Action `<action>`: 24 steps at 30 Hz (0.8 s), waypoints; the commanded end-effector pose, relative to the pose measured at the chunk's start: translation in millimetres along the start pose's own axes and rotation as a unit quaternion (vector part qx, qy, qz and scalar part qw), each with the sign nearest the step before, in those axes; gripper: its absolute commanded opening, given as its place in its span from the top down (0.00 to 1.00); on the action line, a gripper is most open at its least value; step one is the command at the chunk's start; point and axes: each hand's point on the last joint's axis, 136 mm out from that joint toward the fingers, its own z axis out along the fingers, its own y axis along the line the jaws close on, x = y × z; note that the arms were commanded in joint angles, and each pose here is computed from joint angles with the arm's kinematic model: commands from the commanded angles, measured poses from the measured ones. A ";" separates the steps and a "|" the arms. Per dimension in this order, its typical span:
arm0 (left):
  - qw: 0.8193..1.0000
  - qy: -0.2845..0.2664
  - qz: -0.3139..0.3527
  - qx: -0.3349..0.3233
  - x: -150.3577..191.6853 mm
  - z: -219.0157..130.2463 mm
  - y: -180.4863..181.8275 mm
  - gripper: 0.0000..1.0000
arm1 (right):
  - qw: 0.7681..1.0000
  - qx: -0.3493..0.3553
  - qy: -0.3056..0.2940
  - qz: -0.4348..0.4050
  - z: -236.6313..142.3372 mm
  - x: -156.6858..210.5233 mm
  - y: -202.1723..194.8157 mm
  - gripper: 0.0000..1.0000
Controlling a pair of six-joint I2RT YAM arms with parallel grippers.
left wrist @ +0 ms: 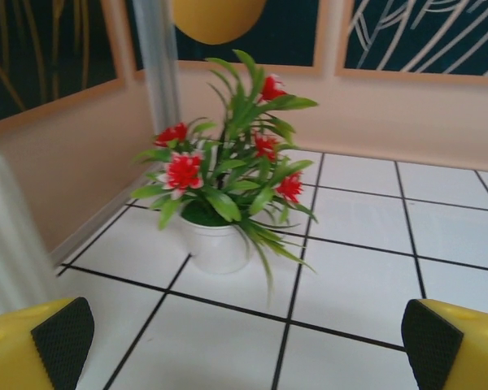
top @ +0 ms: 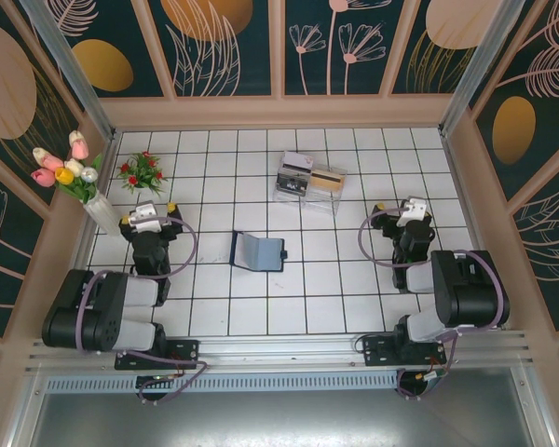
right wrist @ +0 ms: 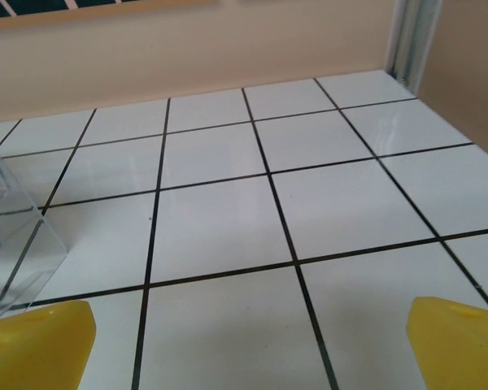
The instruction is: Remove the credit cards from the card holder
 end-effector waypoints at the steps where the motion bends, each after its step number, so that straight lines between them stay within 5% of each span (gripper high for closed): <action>1: 0.998 -0.042 0.000 0.046 -19.0 6.0 -16.2 0.01 | 0.999 -0.020 -0.047 0.000 4.1 -25.0 4.7 0.01; 24: 1.000 -0.013 -0.016 0.021 -7.4 22.1 -6.8 0.01 | 0.999 -0.039 -0.034 0.010 8.8 -20.4 5.0 0.01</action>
